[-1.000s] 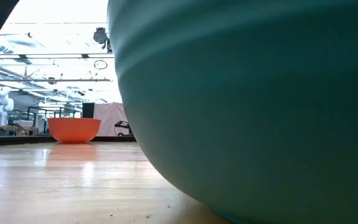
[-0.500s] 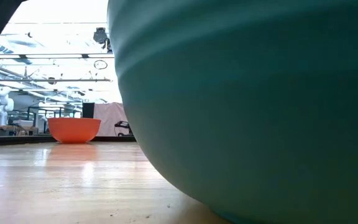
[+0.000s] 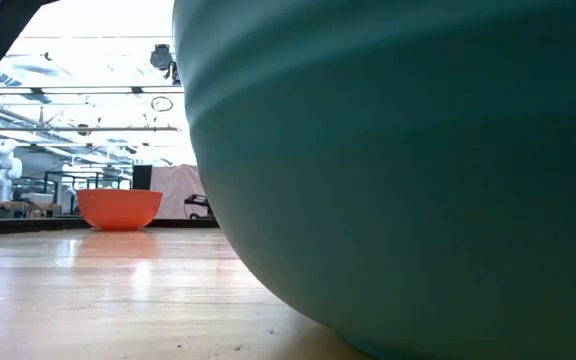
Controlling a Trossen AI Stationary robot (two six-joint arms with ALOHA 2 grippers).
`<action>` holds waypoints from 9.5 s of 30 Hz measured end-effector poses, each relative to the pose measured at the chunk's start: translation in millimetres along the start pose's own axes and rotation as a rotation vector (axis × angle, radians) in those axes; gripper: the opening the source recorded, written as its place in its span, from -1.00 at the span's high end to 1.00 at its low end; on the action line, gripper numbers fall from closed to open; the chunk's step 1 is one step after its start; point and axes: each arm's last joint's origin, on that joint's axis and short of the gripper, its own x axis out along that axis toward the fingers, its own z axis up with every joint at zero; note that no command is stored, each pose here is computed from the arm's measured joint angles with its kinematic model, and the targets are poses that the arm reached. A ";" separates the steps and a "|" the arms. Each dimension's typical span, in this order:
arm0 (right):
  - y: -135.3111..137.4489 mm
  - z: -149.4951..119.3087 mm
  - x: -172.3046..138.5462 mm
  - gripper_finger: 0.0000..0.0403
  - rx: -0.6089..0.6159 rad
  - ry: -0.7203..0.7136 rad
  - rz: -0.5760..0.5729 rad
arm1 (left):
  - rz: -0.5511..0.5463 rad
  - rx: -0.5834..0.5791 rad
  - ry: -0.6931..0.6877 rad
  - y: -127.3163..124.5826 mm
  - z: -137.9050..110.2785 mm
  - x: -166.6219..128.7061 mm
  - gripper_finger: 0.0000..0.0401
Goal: Place and stack bowls onto a shelf
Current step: Stack the small yellow bowl on top of the small green bowl on the shelf, then stack the small purple bowl on top of the small yellow bowl on the shelf
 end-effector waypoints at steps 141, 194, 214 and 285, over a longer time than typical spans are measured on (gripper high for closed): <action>-98.7 -171.3 8.5 0.90 -0.028 0.707 -0.767 | 0.614 -0.549 0.259 117.6 -59.8 -119.9 0.63; -101.0 -176.3 8.6 1.00 -0.122 0.380 -0.852 | 0.614 -0.545 0.261 117.7 -60.0 -119.6 0.63; -125.5 -208.6 33.9 1.00 -0.149 0.483 -0.825 | 0.608 -0.517 0.276 117.1 -61.4 -118.7 0.63; 14.9 -82.0 -103.9 1.00 -0.180 -0.583 0.002 | -0.270 -1.611 0.768 3.4 -307.8 81.3 0.63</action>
